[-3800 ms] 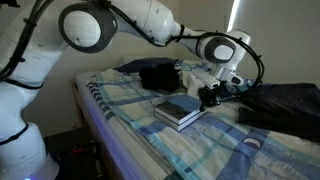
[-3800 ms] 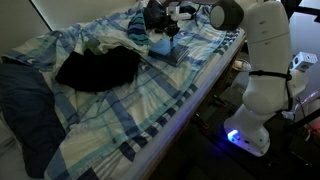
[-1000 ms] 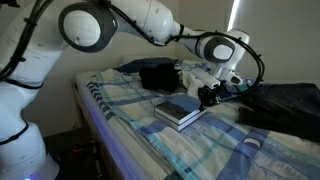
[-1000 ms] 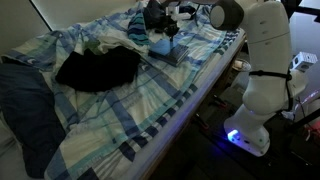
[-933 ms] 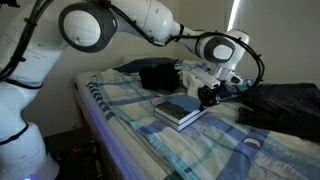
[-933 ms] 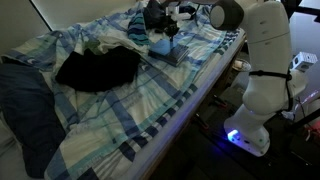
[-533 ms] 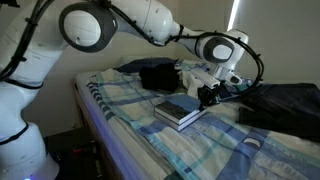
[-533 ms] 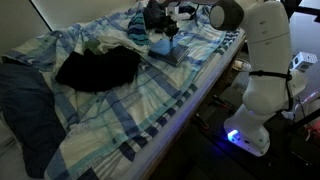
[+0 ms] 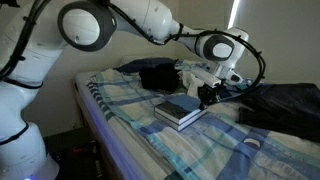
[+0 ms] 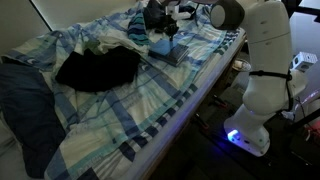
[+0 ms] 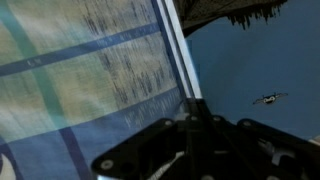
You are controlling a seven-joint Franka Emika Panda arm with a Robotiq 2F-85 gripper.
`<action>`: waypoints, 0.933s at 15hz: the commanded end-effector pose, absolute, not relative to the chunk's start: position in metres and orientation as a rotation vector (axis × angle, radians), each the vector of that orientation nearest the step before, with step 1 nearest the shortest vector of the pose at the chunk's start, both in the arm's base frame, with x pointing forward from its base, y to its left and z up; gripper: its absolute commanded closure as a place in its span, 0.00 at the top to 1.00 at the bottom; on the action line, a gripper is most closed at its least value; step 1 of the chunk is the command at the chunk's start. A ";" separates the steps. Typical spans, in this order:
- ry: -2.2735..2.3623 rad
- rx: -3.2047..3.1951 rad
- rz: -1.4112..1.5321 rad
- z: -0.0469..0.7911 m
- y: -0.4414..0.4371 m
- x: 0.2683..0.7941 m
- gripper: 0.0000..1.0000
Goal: Open the front cover of the book
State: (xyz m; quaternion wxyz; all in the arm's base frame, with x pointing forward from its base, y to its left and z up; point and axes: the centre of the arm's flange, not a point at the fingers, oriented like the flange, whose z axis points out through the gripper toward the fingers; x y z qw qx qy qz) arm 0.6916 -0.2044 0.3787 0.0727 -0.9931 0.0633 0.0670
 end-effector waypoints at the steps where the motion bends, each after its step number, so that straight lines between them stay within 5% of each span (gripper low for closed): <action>1: 0.153 -2.993 0.188 0.389 -0.198 0.675 0.06; 14: 0.202 -2.990 0.168 0.390 -0.201 0.679 0.06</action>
